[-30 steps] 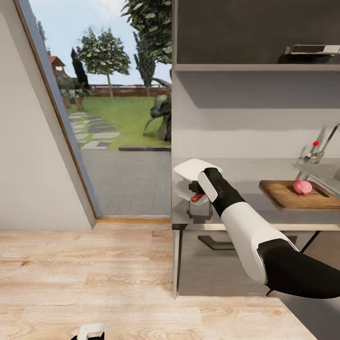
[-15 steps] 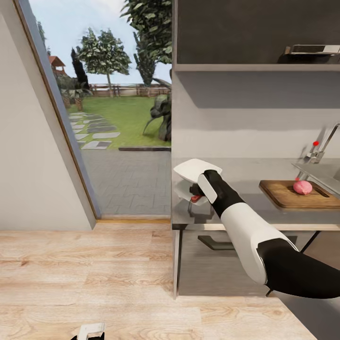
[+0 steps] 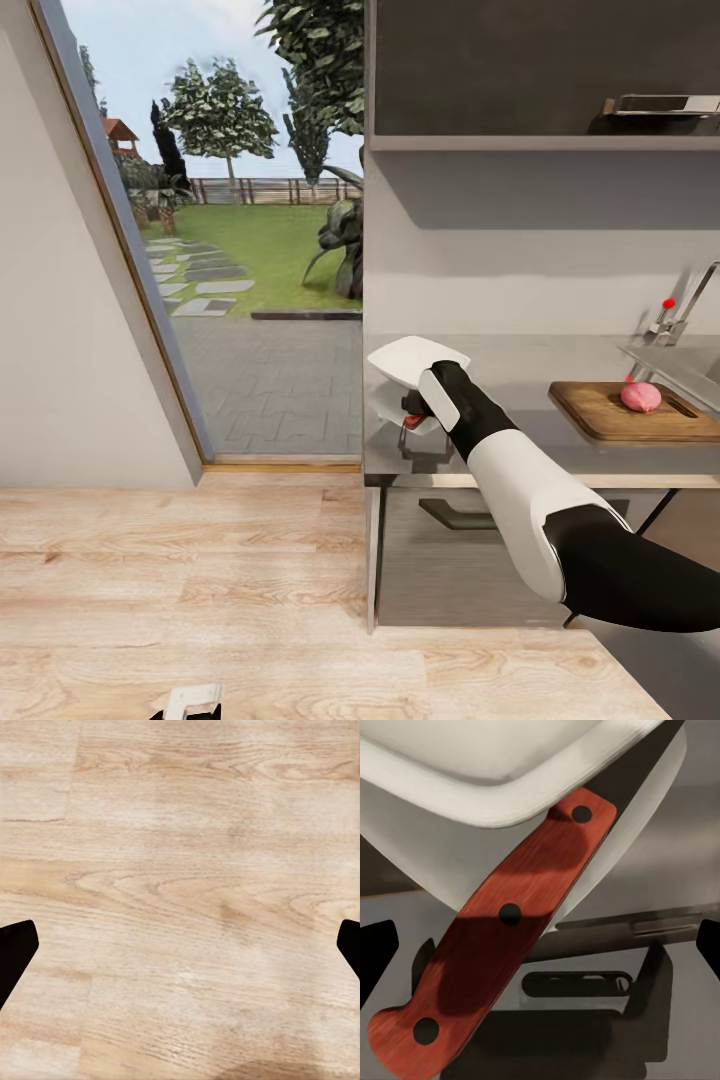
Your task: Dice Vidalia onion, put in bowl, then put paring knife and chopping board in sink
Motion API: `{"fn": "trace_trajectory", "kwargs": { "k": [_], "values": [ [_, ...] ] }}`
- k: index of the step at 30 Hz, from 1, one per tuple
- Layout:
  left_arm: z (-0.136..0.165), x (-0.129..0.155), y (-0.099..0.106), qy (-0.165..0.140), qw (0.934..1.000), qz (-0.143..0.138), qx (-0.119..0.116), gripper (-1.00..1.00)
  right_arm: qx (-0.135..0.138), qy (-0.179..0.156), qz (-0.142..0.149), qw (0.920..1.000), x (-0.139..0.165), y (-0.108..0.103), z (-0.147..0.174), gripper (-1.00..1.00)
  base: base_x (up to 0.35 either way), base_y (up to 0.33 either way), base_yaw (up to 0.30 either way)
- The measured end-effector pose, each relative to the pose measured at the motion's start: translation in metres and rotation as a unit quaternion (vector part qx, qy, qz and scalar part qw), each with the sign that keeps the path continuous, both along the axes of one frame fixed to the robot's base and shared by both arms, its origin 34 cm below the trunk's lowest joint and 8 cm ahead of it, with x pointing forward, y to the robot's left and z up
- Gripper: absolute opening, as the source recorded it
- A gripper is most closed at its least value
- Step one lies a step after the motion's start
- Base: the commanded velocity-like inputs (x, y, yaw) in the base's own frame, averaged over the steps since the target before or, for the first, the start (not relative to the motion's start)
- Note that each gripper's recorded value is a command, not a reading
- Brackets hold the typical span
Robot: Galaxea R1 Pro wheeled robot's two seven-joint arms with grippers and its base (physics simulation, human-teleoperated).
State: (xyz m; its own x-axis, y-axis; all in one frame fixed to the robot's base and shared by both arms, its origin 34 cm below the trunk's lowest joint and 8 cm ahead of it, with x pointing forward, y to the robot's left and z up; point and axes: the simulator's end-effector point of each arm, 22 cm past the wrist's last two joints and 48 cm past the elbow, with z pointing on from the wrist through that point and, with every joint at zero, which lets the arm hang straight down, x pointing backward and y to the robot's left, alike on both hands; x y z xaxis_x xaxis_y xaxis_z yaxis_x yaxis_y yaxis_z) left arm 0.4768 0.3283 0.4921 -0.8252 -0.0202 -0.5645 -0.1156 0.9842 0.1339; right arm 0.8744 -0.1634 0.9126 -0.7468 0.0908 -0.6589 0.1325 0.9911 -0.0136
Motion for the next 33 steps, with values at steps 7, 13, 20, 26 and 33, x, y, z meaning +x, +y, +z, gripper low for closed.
{"fn": "trace_trajectory", "kwargs": {
  "k": [7,13,20,26,33],
  "values": [
    [0.000,0.000,0.000,0.000,1.0000,0.000,0.000,1.00,0.000,0.000,0.000,1.0000,0.000,0.000,0.000,1.00,0.000,0.000,0.000],
    [-0.001,-0.001,0.001,0.002,1.0000,0.000,0.000,1.00,0.000,0.002,0.000,1.0000,0.000,0.000,-0.003,1.00,0.000,0.000,0.000],
    [-0.003,-0.003,0.000,0.004,1.0000,0.000,0.000,1.00,0.000,0.005,0.000,1.0000,0.001,0.000,-0.007,1.00,0.000,0.000,0.000],
    [-0.005,-0.005,0.000,0.007,1.0000,0.000,0.000,1.00,0.001,0.008,0.000,1.0000,0.001,0.000,-0.012,1.00,0.000,0.000,0.000],
    [-0.007,-0.007,0.000,0.011,0.9999,0.000,0.000,1.00,0.003,0.005,0.000,1.0000,0.003,0.001,-0.012,1.00,0.000,0.000,0.000]
  ]
}}
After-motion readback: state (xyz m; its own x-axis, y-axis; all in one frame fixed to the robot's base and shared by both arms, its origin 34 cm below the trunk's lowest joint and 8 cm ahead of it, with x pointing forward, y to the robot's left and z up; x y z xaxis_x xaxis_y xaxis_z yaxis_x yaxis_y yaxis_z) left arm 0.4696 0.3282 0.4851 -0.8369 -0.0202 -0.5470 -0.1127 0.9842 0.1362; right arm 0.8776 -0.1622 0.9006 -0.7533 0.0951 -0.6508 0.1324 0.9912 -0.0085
